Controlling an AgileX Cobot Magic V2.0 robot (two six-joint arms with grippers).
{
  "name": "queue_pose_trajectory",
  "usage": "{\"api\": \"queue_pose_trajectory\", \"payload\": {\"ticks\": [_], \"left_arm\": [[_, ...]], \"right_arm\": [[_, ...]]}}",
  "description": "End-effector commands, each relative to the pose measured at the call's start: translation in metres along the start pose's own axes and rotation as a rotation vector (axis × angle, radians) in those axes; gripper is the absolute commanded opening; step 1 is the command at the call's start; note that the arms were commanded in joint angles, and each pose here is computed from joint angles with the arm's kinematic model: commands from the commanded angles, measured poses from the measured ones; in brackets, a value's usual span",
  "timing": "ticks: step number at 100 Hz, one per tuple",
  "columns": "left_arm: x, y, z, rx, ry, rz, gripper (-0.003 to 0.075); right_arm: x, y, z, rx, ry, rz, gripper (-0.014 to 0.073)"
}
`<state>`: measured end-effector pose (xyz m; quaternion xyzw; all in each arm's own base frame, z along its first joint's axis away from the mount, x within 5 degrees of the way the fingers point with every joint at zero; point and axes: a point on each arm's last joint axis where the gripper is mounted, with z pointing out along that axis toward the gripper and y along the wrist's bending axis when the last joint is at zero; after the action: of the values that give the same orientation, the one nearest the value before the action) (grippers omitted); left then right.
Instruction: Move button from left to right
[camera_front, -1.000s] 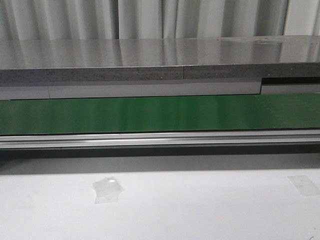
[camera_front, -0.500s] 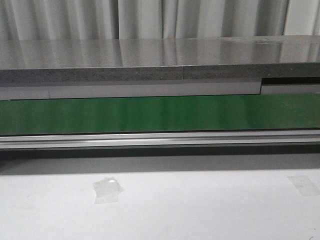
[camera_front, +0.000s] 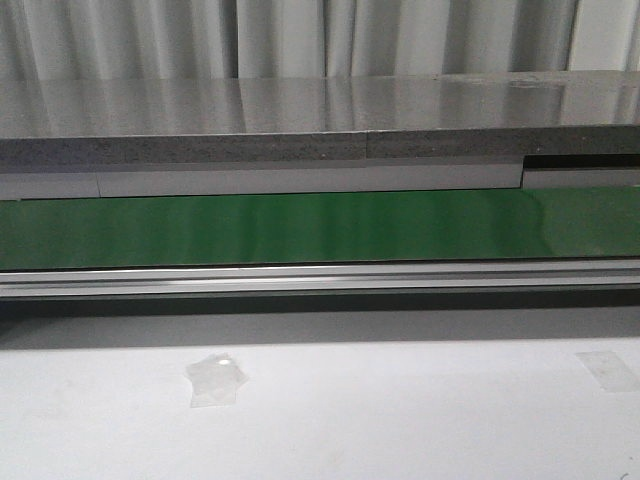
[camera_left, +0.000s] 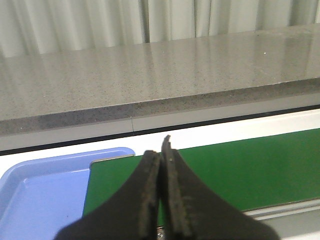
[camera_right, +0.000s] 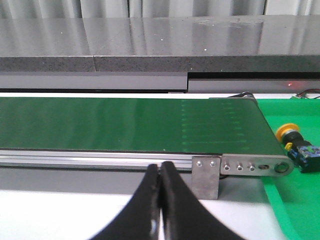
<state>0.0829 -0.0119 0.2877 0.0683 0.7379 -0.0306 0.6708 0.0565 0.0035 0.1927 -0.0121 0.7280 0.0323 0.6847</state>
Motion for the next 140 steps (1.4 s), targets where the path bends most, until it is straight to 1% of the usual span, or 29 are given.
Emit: {"api": "queue_pose_trajectory", "payload": {"ticks": [1, 105, 119, 140], "left_arm": [[-0.016, 0.002, -0.001, -0.018, -0.099, -0.022, -0.0020], [-0.016, 0.002, -0.001, -0.019, -0.099, -0.015, -0.0020], [-0.012, 0.003, -0.001, -0.039, -0.085, 0.072, -0.0020], [0.002, 0.005, -0.010, -0.072, -0.106, 0.032, -0.0020]], "right_arm": [[-0.015, 0.001, -0.003, -0.004, -0.131, -0.012, -0.0068], [-0.015, 0.001, -0.003, -0.004, -0.129, -0.012, -0.0068], [-0.015, 0.001, -0.003, -0.004, -0.129, -0.012, -0.0068], [-0.015, 0.001, -0.003, -0.004, -0.129, -0.012, -0.0068]]}}
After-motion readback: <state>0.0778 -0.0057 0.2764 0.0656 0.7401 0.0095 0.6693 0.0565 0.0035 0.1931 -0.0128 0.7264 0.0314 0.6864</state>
